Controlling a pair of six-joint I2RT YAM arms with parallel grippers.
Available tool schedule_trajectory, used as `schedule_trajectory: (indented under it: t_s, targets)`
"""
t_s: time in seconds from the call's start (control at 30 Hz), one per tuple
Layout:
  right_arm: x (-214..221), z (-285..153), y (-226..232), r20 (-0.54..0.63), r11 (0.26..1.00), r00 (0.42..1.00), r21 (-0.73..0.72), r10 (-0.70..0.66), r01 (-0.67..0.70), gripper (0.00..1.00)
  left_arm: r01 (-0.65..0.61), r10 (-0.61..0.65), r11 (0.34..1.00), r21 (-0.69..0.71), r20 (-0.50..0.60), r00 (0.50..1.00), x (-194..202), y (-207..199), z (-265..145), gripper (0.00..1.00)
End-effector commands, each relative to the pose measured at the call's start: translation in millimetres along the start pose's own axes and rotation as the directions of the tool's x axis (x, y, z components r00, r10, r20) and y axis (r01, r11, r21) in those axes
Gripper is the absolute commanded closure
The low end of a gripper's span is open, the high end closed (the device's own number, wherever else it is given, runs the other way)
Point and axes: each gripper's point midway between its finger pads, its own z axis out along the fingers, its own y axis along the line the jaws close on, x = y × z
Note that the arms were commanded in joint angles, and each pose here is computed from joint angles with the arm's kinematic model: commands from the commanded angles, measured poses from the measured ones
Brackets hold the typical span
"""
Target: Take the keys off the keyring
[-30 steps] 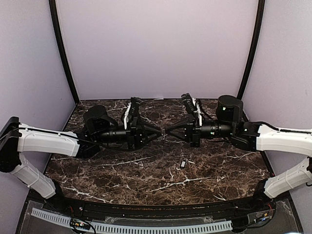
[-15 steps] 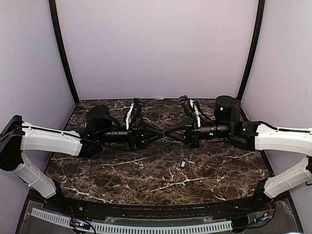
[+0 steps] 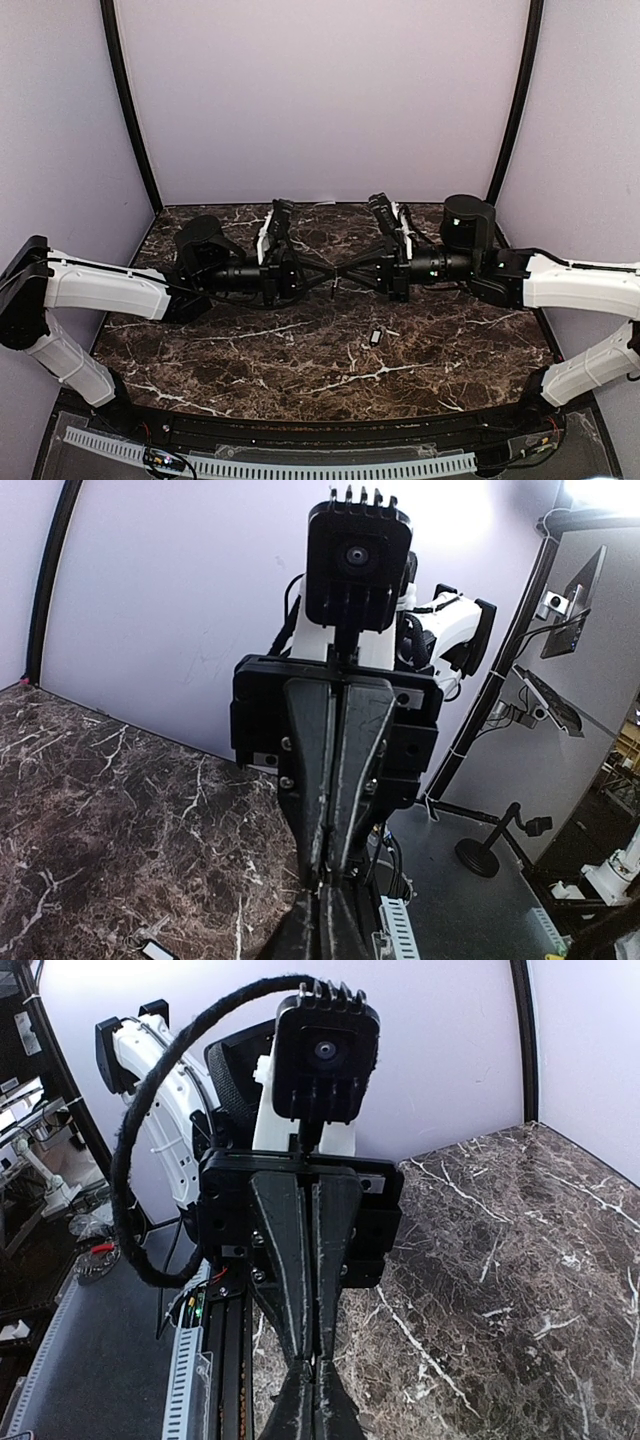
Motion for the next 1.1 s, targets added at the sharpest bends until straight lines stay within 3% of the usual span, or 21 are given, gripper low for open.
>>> schedule_trajectory:
  t_s: [0.0,0.03,0.1,0.23,0.33,0.5,0.6,0.73,1.07]
  targets:
    - [-15.1,-6.1,-0.6,0.078,0.997,0.994,0.027,-0.073,0.071,0.80,-0.037,0.033,0.998,0.054,0.083,0.996,-22.7,-14.4,-1.5,1.00]
    - [-15.8,-7.6,-1.3,0.091,0.996,0.992,0.039,-0.086,0.082,0.67,-0.038,0.032,0.997,0.060,0.092,0.995,-24.5,-15.6,-1.6,1.00]
    - [-14.6,-10.9,-2.4,0.119,0.993,0.986,0.054,-0.113,0.108,0.54,-0.037,0.030,0.997,0.066,0.103,0.994,-26.4,-16.5,-1.6,1.00]
    - [-2.4,-16.7,-4.2,0.165,0.988,0.975,0.077,-0.148,0.137,0.44,-0.042,0.039,0.999,0.027,0.118,0.992,-27.4,-10.3,-2.8,1.00]
    - [5.7,-24.5,-17.6,0.186,0.971,0.964,0.183,-0.188,0.154,0.40,-0.040,0.039,0.999,0.000,0.132,0.991,-29.6,-6.8,-4.4,1.00]
    - [16.5,-22.1,-31.7,0.153,0.883,0.945,0.424,-0.290,0.203,0.42,-0.037,0.045,0.998,-0.053,0.162,0.986,-35.3,-0.7,-8.2,1.00]
    - [14.7,-17.9,-37.6,0.138,0.835,0.938,0.509,-0.318,0.208,0.54,-0.030,0.043,0.996,-0.080,0.167,0.985,-36.1,3.6,-9.4,1.00]
    - [19.2,-3.7,-44.1,0.089,0.814,0.943,0.536,-0.320,0.226,0.65,-0.027,0.042,0.996,-0.090,0.171,0.984,-36.5,4.0,-11.1,1.00]
    - [17.7,9.7,-50.3,0.066,0.769,0.936,0.592,-0.346,0.242,0.72,-0.028,0.047,0.994,-0.108,0.176,0.983,-36.7,4.5,-14.7,1.00]
